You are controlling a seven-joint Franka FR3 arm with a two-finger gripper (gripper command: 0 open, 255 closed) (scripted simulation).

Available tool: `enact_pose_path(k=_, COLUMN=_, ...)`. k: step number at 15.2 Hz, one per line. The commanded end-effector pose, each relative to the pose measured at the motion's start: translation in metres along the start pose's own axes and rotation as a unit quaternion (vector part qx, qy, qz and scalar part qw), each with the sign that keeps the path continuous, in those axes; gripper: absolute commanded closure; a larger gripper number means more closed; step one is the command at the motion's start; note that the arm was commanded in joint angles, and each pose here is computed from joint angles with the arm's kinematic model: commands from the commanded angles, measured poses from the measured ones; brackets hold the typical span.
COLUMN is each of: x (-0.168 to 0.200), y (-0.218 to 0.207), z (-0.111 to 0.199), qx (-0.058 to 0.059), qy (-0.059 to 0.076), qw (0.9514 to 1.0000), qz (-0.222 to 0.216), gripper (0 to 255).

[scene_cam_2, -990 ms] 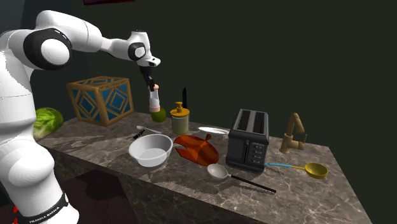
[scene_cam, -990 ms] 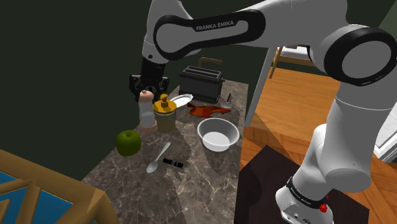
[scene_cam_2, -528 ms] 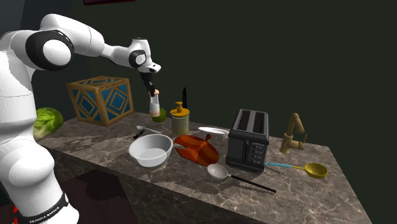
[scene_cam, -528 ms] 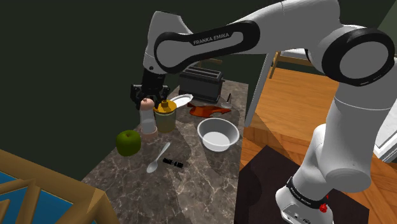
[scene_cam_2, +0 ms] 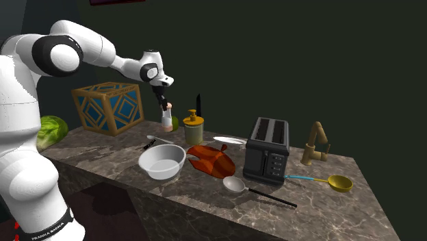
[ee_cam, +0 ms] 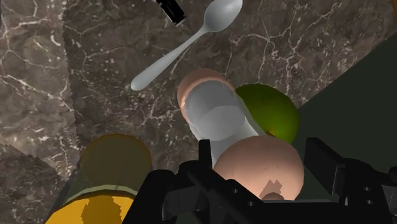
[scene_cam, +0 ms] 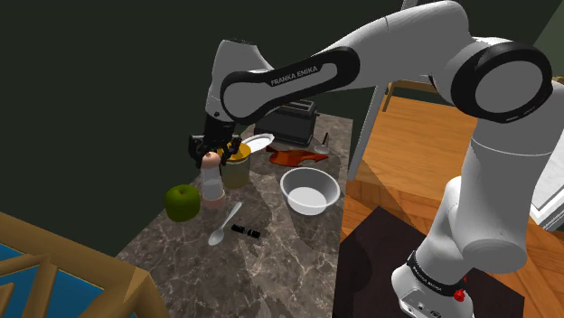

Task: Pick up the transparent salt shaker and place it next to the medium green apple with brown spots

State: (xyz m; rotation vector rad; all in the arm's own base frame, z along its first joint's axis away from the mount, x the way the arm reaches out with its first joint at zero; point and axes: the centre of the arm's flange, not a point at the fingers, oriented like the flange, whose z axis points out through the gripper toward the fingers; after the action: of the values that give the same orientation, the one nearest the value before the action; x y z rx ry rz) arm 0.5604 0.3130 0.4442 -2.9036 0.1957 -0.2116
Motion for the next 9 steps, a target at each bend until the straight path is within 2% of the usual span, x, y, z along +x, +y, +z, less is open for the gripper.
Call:
enact_pose_path(k=1, x=-0.001, y=0.003, z=0.011, qx=0.0, qy=0.0, qw=1.0, qz=0.0, gripper=255)
enact_pose_path(k=7, x=-0.005, y=0.01, z=0.042, qx=0.0, qy=0.0, qw=1.0, qz=0.0, gripper=255)
enact_pose_path(k=9, x=-0.005, y=0.01, z=0.042, qx=0.0, qy=0.0, qw=1.0, qz=0.0, gripper=255)
